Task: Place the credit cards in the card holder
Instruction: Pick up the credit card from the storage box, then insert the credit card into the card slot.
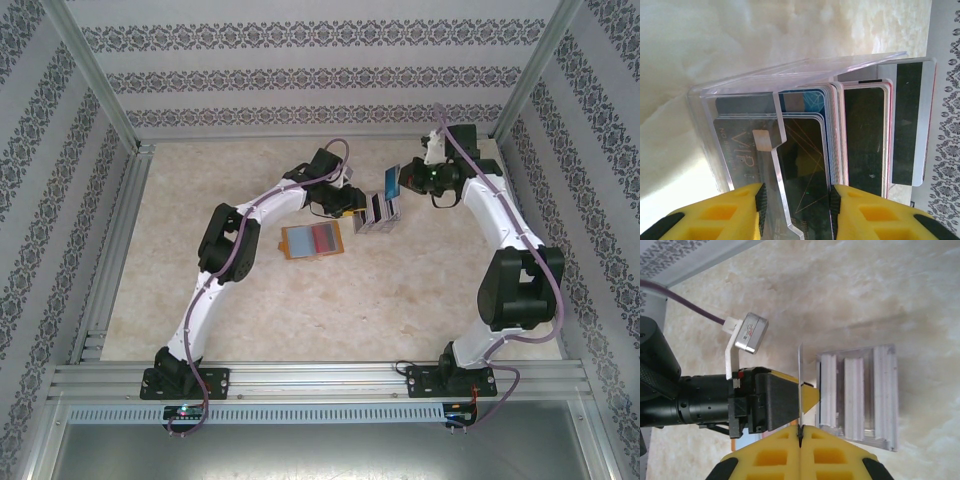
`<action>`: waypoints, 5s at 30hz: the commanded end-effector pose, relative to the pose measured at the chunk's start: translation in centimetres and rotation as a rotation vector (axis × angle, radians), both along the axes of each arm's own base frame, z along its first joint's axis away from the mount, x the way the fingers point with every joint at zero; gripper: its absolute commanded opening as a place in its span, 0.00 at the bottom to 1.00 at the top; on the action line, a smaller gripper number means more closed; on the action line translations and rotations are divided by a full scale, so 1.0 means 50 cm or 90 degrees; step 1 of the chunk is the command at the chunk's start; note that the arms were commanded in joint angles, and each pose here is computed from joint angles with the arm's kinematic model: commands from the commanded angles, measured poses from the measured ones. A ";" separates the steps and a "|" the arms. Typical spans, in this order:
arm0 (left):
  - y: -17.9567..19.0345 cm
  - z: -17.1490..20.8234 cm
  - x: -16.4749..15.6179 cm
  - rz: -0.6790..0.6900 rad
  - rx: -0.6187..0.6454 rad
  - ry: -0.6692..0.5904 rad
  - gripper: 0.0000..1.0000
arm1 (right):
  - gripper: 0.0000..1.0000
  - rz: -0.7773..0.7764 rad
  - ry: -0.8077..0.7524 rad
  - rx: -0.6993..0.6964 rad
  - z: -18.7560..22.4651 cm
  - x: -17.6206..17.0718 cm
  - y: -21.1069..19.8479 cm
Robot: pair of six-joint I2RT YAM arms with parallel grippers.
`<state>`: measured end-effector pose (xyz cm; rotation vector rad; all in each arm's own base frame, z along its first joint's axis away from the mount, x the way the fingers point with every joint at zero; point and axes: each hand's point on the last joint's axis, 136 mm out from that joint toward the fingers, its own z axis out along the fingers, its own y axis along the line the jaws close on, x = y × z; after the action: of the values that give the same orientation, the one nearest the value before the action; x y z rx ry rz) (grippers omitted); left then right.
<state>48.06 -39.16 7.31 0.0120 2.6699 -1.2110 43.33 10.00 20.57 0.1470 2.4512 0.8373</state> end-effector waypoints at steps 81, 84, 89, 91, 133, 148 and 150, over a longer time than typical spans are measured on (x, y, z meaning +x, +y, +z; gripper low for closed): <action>0.379 -0.068 -0.187 0.224 0.163 0.018 0.34 | 0.10 0.224 0.151 0.168 -0.264 -0.100 0.364; 0.380 -0.073 -0.189 0.224 0.166 0.023 0.33 | 0.10 0.223 0.157 0.170 -0.271 -0.097 0.365; 0.382 -0.081 -0.192 0.224 0.173 0.028 0.30 | 0.10 0.218 0.162 0.166 -0.279 -0.093 0.365; 0.380 -0.082 -0.191 0.223 0.168 0.030 0.30 | 0.10 0.217 0.168 0.168 -0.285 -0.093 0.367; 0.367 -0.100 -0.202 0.230 0.153 0.041 0.30 | 0.11 0.194 0.193 0.142 -0.327 -0.095 0.385; 0.369 -0.102 -0.215 0.240 0.152 0.038 0.30 | 0.10 0.165 0.171 0.117 -0.334 -0.098 0.387; 0.367 -0.101 -0.215 0.239 0.150 0.037 0.30 | 0.11 0.165 0.169 0.114 -0.336 -0.102 0.391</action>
<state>38.42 -20.72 3.10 -0.4610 2.6543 -0.8027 38.68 29.26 3.89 0.0033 2.6793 1.2514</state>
